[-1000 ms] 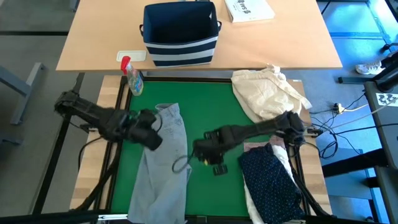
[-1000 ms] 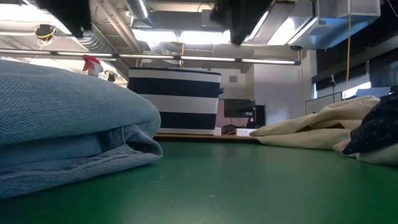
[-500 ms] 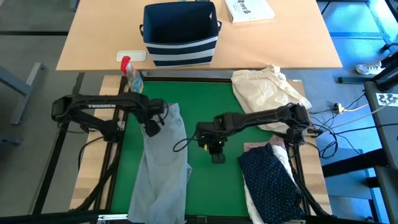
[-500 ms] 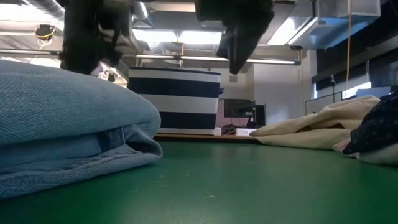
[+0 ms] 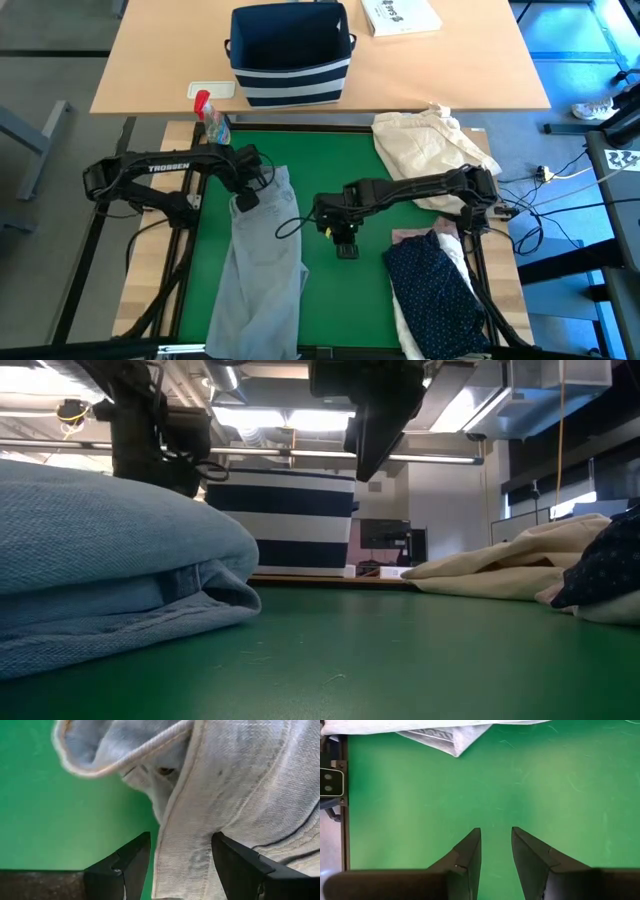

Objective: Fold laundry
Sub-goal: Fold the blue jeans

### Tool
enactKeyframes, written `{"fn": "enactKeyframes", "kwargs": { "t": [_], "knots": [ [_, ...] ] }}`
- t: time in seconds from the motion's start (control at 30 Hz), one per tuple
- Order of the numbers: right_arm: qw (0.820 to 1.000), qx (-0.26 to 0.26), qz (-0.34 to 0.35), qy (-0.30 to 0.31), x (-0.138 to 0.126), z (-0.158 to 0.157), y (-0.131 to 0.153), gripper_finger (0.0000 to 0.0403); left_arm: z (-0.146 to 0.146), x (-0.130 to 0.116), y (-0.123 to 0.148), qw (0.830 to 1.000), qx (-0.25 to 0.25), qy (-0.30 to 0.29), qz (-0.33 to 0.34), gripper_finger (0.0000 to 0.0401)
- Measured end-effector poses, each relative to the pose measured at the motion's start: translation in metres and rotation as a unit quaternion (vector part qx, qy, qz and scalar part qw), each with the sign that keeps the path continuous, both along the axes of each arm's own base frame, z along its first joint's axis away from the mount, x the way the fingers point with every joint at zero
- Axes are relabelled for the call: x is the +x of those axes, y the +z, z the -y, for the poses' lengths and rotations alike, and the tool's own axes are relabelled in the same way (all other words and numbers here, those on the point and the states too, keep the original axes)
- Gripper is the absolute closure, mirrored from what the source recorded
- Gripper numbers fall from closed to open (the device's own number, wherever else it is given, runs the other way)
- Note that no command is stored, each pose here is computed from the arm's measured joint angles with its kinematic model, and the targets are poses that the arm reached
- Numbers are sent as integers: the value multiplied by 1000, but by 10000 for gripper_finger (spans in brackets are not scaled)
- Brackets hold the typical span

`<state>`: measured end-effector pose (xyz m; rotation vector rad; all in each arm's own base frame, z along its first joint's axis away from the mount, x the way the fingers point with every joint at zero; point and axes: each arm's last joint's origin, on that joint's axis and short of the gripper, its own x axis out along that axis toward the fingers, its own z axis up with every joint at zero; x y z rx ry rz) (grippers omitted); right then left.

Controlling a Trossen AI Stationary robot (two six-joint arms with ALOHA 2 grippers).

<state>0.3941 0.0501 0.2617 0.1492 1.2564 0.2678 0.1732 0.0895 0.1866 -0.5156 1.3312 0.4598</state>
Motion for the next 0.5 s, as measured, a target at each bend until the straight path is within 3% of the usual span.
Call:
{"fn": "enactKeyframes", "kwargs": {
  "t": [0.2, 0.33, 0.43, 0.5],
  "knots": [
    [1000, 2, 5, -1, 1, -1, 0, 297, -2, -2, -9, 999, -22, -22, 29, 229],
    [1000, 4, 2, -10, 1, -1, 0, 297, -4, -1, -5, 999, -21, -23, 29, 304],
    [1000, 5, -7, -13, -1, -1, 0, 297, -5, 0, 14, 999, -23, -39, 9, 376],
    [1000, 5, -14, -13, -2, -1, 0, 297, -6, 2, 34, 999, -16, -51, -7, 390]
  ]
}}
